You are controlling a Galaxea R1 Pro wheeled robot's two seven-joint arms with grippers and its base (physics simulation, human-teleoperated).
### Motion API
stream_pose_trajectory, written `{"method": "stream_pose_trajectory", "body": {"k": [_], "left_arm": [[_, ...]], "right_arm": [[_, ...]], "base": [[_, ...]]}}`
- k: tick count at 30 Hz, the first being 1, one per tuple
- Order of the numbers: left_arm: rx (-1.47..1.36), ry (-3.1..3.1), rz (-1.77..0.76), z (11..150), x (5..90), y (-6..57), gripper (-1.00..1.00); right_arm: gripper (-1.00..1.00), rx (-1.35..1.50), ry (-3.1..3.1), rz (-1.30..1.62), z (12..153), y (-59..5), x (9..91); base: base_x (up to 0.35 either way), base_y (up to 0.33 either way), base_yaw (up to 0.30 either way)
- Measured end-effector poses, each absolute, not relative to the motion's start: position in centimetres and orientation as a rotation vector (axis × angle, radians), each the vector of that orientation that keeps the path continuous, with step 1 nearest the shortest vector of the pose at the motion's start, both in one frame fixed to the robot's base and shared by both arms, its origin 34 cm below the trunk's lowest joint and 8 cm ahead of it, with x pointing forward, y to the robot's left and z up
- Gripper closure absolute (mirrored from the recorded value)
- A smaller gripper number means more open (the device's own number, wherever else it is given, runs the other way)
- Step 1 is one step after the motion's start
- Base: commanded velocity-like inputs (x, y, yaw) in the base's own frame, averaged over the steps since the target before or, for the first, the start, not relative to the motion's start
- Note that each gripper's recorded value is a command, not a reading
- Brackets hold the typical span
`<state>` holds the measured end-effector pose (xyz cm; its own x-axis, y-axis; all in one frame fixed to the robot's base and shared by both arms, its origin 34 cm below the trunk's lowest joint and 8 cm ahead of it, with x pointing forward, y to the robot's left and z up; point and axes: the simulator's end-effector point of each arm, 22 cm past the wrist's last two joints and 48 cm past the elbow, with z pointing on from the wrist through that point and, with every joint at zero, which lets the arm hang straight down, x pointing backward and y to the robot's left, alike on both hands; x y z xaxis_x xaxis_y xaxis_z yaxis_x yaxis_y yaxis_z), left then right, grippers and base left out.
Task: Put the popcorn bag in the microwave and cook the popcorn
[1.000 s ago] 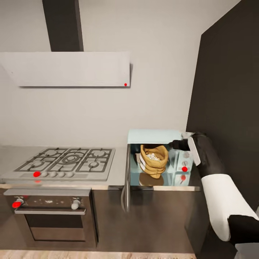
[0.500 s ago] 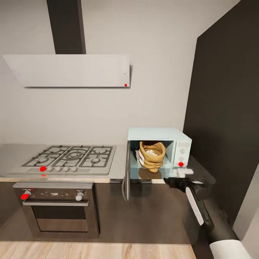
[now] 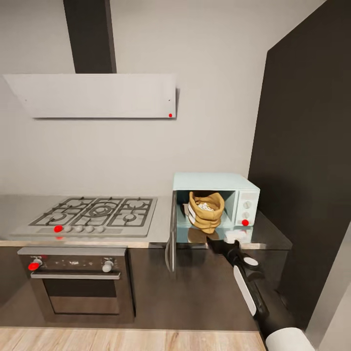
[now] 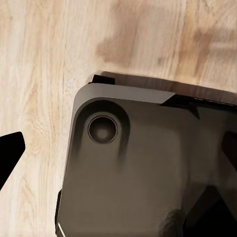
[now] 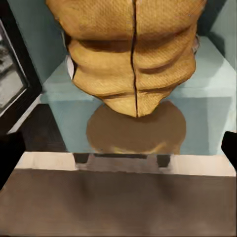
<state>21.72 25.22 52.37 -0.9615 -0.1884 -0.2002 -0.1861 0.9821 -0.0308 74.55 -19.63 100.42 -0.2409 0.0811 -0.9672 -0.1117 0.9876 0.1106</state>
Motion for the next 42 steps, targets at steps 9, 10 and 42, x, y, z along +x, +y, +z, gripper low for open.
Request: {"method": "stream_pose_trajectory", "body": {"k": [9,10,42], "left_arm": [[-0.279,2.923,-0.016,52.4,21.8,25.2,-1.00],[-0.279,2.923,-0.016,52.4,21.8,25.2,-1.00],[-0.280,2.924,-0.013,52.4,21.7,25.4,-1.00]], "right_arm": [[-1.00,-0.020,1.522,0.190,104.8,-18.0,75.1],[-1.00,-0.022,1.521,0.190,104.8,-18.0,75.1],[-1.00,-0.024,1.588,0.189,101.4,-17.8,75.0]], "base": [[0.006,0.000,0.000],[0.066,0.000,0.000],[0.133,0.000,0.000]]}}
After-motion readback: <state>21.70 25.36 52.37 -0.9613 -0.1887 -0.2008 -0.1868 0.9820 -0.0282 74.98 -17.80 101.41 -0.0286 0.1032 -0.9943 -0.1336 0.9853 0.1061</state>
